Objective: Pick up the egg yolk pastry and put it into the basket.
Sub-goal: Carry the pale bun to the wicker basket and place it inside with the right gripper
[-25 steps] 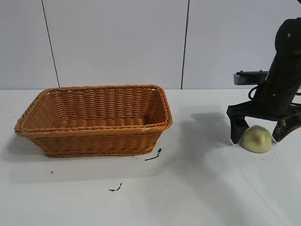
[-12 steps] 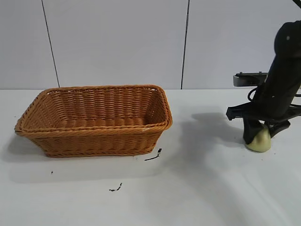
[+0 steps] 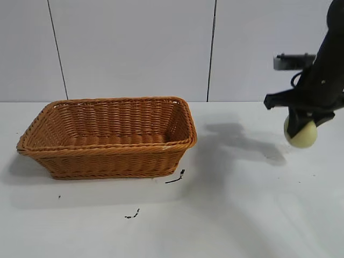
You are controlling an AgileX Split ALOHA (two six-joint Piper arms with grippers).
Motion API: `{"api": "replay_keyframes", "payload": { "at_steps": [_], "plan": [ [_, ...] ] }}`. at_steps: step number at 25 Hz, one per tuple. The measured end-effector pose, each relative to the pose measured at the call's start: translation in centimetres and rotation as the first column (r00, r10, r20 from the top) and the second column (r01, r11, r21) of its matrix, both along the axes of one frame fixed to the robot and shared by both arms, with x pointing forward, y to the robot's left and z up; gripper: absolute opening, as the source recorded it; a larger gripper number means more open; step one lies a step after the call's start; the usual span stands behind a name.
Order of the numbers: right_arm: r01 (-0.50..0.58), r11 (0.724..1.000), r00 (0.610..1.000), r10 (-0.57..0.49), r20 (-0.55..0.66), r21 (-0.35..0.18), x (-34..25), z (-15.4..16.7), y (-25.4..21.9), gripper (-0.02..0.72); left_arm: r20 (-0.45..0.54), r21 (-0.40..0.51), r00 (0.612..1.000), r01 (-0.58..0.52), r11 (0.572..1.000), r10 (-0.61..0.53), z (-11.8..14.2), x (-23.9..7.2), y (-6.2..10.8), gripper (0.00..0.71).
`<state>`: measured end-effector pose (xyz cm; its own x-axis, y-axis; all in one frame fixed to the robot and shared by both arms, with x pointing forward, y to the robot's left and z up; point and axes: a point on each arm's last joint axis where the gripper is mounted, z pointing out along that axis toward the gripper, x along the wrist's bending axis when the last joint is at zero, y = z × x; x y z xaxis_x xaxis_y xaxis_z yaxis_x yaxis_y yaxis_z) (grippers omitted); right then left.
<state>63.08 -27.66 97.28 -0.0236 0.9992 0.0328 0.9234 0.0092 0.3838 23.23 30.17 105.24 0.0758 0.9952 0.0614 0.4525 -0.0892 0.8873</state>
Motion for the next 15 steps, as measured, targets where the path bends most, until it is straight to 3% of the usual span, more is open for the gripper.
{"api": "replay_keyframes", "payload": {
  "at_steps": [3,9,15],
  "plan": [
    [0.001,1.000,0.998,-0.002,0.063,0.009,-0.8,3.5,0.0,0.096,0.000,0.000,1.000,0.000,1.000,0.000,0.0,0.0,0.0,0.696],
    [-0.007,1.000,0.997,0.005,0.077,0.024,0.1,8.3,0.3,0.096,0.000,0.000,1.000,0.000,1.000,0.000,0.0,0.0,0.0,0.696],
    [-0.110,0.994,0.989,0.107,0.098,0.027,2.2,10.1,4.6,0.096,0.000,0.000,1.000,0.000,1.000,0.000,0.0,0.0,0.0,0.696]
  ]
}}
